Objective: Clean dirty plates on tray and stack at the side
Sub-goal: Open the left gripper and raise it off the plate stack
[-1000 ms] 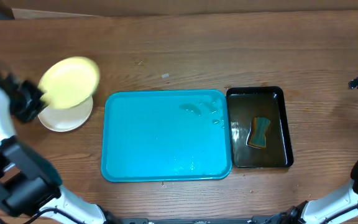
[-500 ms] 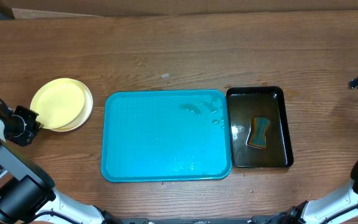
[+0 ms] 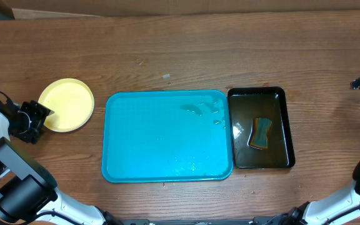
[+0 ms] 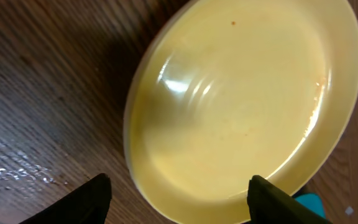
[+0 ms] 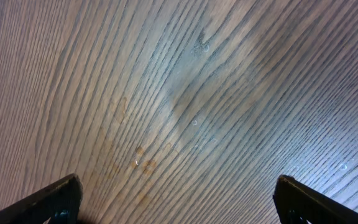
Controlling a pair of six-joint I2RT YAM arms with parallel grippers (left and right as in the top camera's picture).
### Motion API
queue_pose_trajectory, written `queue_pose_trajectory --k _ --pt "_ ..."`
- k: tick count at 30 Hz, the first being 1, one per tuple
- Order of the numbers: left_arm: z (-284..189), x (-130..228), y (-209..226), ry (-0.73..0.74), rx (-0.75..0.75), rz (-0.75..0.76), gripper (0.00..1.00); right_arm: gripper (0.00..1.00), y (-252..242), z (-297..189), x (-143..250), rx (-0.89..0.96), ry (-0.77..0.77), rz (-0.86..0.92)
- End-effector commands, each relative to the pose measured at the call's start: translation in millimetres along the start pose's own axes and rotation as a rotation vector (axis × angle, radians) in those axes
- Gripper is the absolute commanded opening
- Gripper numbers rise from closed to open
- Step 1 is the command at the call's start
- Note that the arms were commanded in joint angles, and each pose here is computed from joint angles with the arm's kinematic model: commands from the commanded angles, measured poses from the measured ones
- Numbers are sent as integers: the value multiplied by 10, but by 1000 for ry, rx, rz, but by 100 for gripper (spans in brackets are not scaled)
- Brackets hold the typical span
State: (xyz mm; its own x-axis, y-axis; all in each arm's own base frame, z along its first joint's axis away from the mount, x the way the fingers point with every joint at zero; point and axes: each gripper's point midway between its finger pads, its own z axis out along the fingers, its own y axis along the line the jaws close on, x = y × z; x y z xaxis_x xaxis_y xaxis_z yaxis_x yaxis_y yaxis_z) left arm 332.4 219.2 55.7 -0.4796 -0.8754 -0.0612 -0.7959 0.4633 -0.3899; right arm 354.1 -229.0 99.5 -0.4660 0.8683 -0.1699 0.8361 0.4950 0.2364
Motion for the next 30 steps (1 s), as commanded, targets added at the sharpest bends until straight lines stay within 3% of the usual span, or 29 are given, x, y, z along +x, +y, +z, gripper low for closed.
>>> queue_pose_trajectory --k 1,8,18,21,24,30 --pt "16 131 -349 42 135 132 73 100 33 -70 -48 -10 -23 1" --pt "207 584 -989 110 203 431 78 100 33 -70 -48 -10 -23 1" --pt "533 1294 -1580 122 78 740 83 100 33 -70 -48 -10 -23 1" --pt "585 1365 -1642 90 25 798 84 100 33 -70 -48 -10 -23 1" --pt "576 1467 -1742 84 13 845 80 100 33 -70 -48 -10 -23 1" --pt "146 1490 -2044 43 50 880 76 100 33 -70 -48 -10 -23 1"
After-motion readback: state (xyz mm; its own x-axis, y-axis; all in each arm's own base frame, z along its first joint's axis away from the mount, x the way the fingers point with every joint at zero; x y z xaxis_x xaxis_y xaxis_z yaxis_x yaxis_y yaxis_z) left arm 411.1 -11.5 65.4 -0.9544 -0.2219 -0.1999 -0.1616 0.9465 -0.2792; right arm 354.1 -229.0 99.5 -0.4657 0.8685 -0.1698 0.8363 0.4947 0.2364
